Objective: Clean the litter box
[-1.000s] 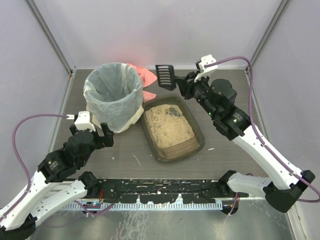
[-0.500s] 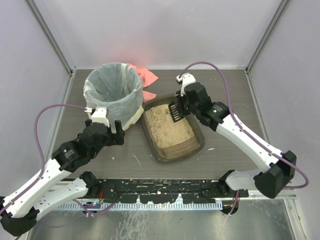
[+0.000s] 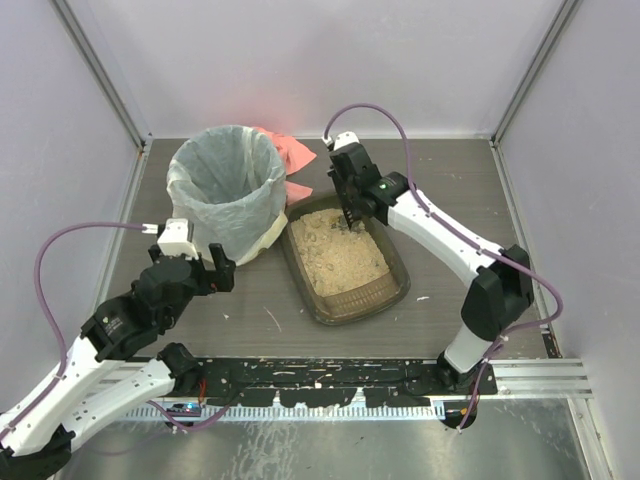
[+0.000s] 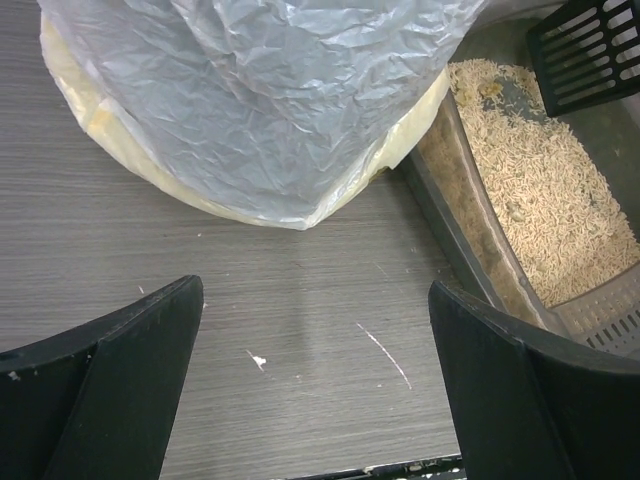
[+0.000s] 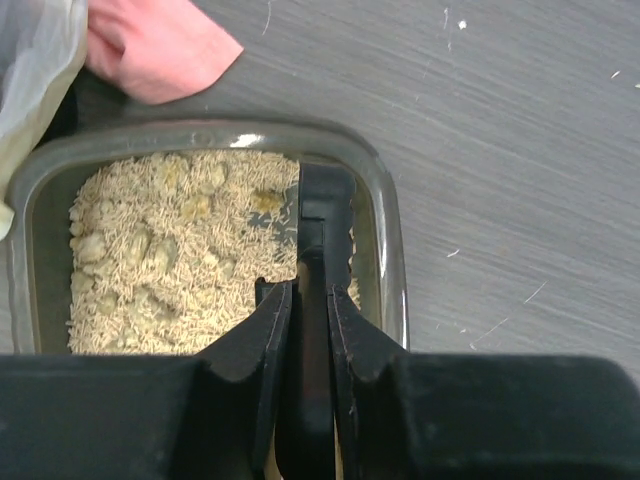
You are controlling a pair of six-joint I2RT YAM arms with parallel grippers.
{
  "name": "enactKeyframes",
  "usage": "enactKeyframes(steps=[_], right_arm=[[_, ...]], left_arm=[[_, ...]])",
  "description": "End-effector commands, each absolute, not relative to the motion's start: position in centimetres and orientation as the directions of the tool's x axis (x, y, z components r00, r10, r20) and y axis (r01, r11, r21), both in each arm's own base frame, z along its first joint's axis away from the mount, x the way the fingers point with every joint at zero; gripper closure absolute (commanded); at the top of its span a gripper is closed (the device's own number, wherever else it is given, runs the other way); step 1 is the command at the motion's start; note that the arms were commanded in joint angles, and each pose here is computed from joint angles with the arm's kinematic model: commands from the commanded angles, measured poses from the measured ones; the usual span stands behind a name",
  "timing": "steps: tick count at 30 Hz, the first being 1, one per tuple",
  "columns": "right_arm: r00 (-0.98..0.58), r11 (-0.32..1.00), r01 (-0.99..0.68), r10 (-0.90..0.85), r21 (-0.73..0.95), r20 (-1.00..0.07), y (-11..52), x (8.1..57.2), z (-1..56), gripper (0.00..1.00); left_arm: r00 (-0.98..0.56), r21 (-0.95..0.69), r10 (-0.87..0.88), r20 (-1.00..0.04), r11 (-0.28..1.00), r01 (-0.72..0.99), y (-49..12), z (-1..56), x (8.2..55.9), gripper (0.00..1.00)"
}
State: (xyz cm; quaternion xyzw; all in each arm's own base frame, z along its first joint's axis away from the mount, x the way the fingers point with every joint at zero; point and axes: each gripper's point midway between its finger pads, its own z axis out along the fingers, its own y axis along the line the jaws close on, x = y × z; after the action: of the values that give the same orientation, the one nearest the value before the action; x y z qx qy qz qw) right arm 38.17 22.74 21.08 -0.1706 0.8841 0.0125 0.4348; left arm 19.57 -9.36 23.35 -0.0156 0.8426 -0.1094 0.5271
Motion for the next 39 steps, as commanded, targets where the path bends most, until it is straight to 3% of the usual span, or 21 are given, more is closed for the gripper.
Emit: enactKeyframes(steps=[1, 13, 25, 33, 39], right_arm=[[-0.51, 0.942, -0.271, -0.313, -0.196, -0.801, 22.7, 40.7, 23.8, 0.99], [-0.55, 0.895, -0.364, -0.43, -0.257, -0.717, 25.4, 42.4, 19.7, 0.99], [-0.525, 0.8, -0.592, -0.475, -0.099, -0.706, 31.6, 39.8, 18.8, 0.99], [-0.532, 0.77, -0.636, -0.483, -0.049, -0.696, 32.1, 38.7, 19.2, 0.99], [-0.602, 0.77, -0.631, -0.408, 0.096, -0.686, 31.7, 39.3, 19.1, 0.99]], left_arm=[[-0.407, -0.205, -0.164, -0.899, 0.977, 0.06, -8.5, 24.7, 19.7, 0.03], [-0.4, -0.184, -0.151, -0.904, 0.982, 0.047, -8.1, 24.6, 19.8, 0.02], [-0.397, -0.181, -0.151, -0.906, 0.983, 0.038, -7.8, 24.3, 19.7, 0.02], [-0.399, -0.181, -0.15, -0.905, 0.983, 0.04, -7.9, 24.2, 19.8, 0.01], [-0.396, -0.184, -0.154, -0.905, 0.982, 0.039, -7.7, 24.3, 19.6, 0.01]])
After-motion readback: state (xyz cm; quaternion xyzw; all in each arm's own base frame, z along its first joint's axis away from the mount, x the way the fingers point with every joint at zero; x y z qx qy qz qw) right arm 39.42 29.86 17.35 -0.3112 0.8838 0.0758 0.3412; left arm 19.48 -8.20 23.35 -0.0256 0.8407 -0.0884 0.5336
